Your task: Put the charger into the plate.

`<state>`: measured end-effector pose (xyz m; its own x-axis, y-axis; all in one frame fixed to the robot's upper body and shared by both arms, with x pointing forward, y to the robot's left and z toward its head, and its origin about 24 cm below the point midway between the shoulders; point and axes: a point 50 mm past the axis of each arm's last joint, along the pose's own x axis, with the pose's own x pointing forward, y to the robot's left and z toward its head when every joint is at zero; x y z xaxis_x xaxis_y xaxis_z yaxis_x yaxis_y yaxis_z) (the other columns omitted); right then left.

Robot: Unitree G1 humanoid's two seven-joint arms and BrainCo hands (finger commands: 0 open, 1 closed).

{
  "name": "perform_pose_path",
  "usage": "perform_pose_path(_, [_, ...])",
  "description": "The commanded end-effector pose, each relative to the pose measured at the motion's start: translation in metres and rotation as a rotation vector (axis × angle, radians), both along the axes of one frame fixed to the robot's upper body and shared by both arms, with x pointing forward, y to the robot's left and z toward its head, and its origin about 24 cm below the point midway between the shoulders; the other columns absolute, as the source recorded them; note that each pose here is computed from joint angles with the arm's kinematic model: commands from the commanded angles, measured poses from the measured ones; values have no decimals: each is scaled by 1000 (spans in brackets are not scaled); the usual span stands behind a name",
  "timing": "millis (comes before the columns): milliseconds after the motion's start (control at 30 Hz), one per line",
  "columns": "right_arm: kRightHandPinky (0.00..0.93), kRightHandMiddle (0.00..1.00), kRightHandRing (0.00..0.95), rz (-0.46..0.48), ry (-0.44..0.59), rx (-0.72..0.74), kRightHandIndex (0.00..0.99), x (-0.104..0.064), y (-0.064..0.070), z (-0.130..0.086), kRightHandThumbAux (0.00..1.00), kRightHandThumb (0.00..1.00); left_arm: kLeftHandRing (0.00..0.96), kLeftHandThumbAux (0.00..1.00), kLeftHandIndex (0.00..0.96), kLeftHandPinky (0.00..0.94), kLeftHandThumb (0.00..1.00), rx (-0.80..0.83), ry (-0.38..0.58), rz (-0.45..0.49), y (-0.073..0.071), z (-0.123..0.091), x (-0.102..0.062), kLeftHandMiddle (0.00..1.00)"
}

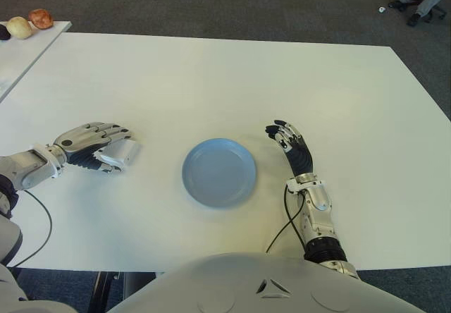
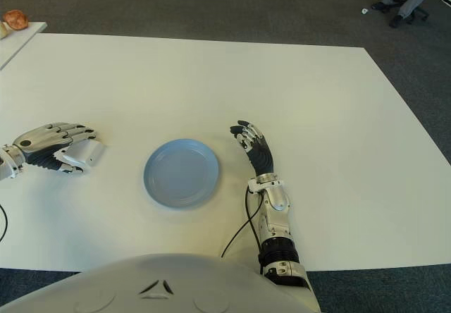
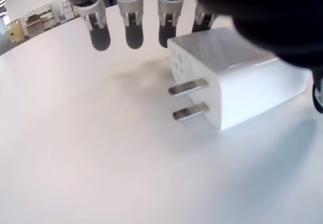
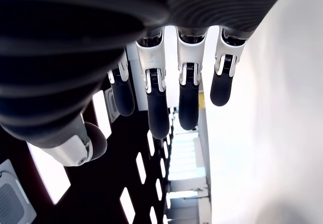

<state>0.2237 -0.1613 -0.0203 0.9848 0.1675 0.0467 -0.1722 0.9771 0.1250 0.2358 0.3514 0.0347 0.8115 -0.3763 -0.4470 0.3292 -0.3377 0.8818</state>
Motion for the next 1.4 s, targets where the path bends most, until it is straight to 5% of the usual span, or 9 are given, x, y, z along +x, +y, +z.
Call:
perform_pose_path(33, [226,337,275,-12,139,16,215,-19,-1,-23,563,0,4,284,0,93,305,-16,35,5,-4,-5,-1,0])
perform_pose_path(1400, [228,342,283,-14,144,37,219,-27,3,-21,567,0,13,323,0,104,266,-67,109,108,-11,-7,12,0])
